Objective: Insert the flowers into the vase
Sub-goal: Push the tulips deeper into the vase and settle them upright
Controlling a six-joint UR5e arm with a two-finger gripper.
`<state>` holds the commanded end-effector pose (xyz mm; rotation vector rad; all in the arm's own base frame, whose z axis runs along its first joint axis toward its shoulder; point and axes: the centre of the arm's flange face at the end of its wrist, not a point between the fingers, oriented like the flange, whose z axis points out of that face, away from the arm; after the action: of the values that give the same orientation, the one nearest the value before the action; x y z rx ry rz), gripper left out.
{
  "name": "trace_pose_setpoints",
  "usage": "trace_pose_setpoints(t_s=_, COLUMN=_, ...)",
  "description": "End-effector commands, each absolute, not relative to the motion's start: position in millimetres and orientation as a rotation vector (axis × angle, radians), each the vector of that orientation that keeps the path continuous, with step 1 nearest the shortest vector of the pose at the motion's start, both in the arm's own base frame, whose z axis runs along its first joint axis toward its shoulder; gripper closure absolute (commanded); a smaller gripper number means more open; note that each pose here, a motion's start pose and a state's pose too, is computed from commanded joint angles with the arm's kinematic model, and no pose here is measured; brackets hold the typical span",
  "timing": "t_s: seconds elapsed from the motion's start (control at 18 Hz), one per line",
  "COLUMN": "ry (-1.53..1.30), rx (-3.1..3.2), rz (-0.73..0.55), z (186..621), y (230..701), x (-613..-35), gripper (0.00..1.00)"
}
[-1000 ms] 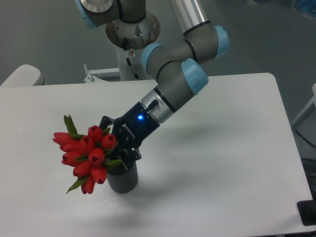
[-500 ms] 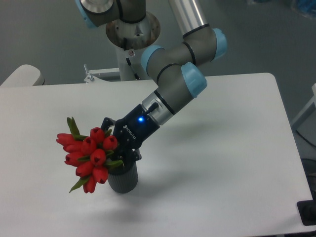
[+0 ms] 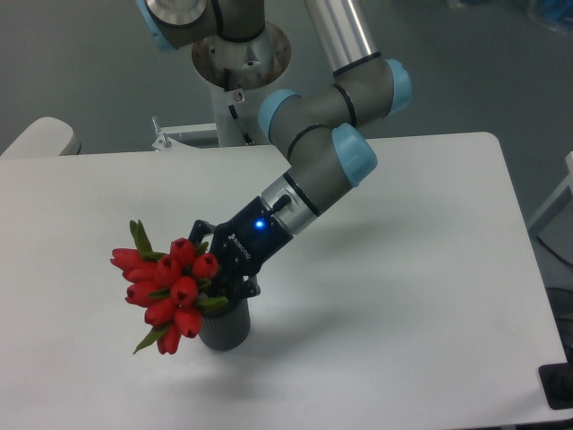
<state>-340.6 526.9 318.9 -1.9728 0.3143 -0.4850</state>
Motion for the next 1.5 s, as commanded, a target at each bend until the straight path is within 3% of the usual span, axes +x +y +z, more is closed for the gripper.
trace_pose_setpoints(t_s=0.22, ry=0.303, rx=-1.974, rz=-0.482, z=316.8, y=524.3, x=-346.3, gripper=0.54)
trace_pose_setpoints(t_s=0.39, ry=0.291, rx=-1.976, rz=-0.48, z=315.0, y=521.4, x=-351.5, gripper=0.5)
trace_pose_setpoints(t_s=0.89, ry=0.276, rx=-1.977, rz=-0.467, z=315.7, y=515.6, x=-360.5, gripper=0.06)
trace_pose_setpoints(t_s=1.11, ry=0.278, rx=-1.976, rz=-0.462, z=315.0, y=514.3, x=-361.8, gripper=0.01)
trace_pose_setpoints(t_s=1.5, ry=0.291, rx=-1.978, rz=-0.451, z=310.1, y=508.5, x=-358.3, gripper=0.0)
